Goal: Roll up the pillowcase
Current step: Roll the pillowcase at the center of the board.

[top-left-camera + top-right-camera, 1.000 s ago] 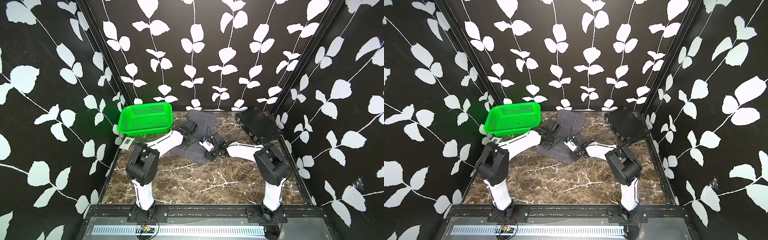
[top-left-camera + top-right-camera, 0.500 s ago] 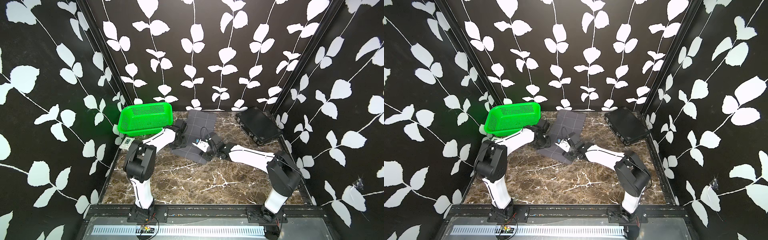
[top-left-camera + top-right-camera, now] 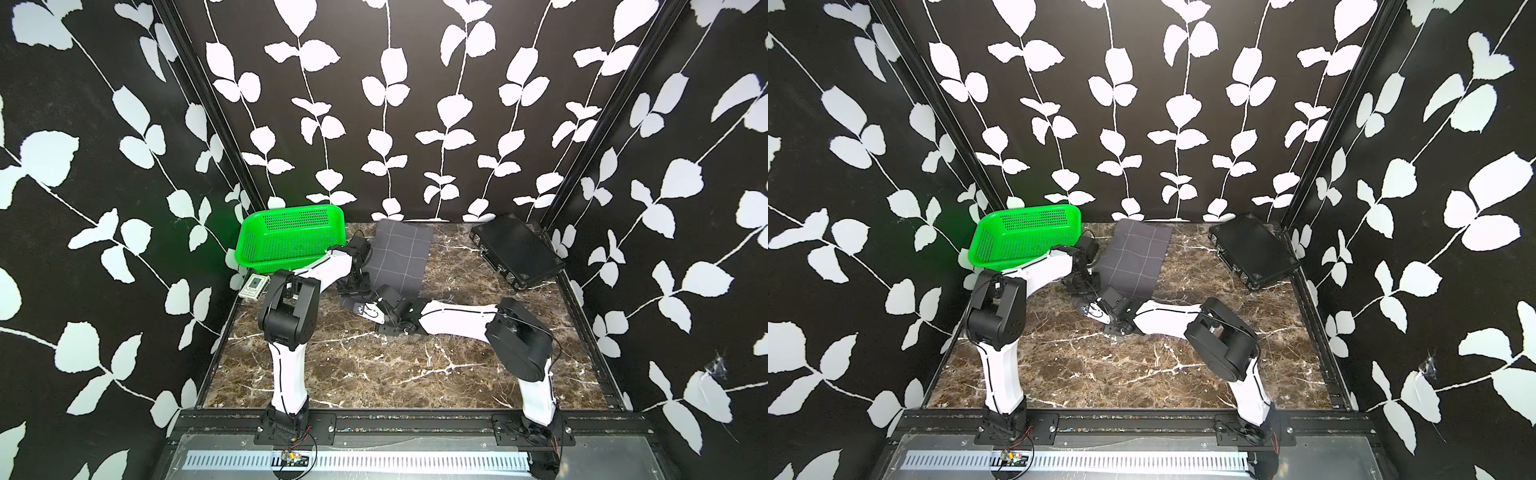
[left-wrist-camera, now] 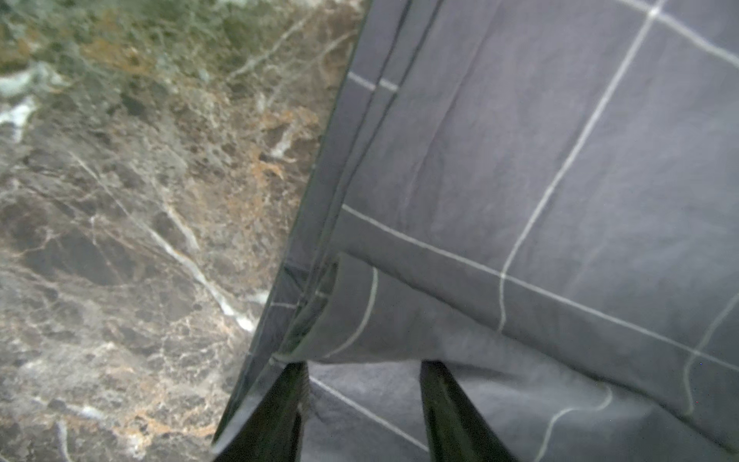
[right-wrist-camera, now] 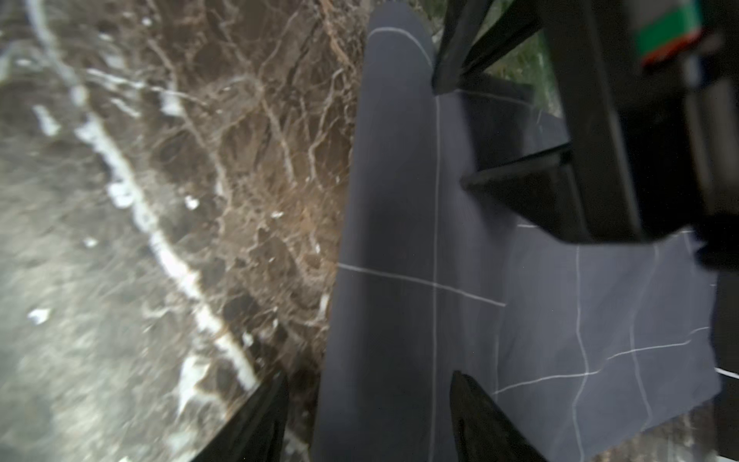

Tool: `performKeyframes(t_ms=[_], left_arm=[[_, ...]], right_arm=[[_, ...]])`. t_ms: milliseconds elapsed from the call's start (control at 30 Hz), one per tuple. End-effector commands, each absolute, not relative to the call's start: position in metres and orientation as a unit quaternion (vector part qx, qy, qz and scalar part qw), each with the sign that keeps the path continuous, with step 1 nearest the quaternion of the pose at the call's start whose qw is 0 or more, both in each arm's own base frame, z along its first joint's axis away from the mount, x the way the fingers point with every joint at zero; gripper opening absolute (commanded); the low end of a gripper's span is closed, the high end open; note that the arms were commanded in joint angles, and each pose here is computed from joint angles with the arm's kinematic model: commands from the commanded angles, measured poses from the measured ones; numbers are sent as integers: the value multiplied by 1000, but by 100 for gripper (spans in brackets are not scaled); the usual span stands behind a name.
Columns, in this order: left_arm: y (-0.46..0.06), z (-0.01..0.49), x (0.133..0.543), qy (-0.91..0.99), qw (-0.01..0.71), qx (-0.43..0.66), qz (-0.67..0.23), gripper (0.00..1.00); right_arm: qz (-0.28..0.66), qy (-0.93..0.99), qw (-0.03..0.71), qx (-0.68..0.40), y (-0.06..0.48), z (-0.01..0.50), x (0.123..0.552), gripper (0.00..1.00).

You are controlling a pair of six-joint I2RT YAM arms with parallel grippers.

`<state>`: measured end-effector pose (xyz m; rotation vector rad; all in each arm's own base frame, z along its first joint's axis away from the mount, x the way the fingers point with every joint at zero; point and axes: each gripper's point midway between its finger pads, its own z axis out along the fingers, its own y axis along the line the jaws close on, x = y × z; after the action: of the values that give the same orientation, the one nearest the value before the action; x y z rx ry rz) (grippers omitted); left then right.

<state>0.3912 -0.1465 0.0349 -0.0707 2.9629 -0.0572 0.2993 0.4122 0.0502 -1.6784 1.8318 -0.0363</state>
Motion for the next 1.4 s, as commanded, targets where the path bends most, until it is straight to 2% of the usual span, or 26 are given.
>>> performKeyframes(t_ms=[0,133,233,300,367,433,567,700,967,1067,1367], left_arm=[[-138,38,387,997,75,-18,-11,52],[-133,47,386,997,81,-14,-6,54],[-133,56,384,996,88,-10,-8,57],[-128,62,382,996,91,-3,4,58],[-122,67,378,996,92,5,17,59],[-119,73,375,995,98,11,20,60],[-116,86,368,994,107,16,18,62],[-116,97,359,993,115,18,6,63],[-110,108,335,993,117,27,-1,63],[-107,108,329,993,113,34,4,64],[-102,127,330,990,136,38,12,64]], right_arm=[[-73,688,319,-648,411,48,308,65],[-96,682,310,-655,407,39,312,57],[-68,679,294,-669,414,36,303,48],[-50,676,280,-679,417,30,294,39],[-47,675,271,-685,414,25,290,23],[-46,678,260,-686,410,24,287,11],[-7,687,263,-677,411,42,276,1],[61,702,249,-664,414,59,253,0],[265,746,142,-594,427,82,197,1],[330,757,99,-555,432,89,195,2],[415,772,42,-479,432,94,222,5]])
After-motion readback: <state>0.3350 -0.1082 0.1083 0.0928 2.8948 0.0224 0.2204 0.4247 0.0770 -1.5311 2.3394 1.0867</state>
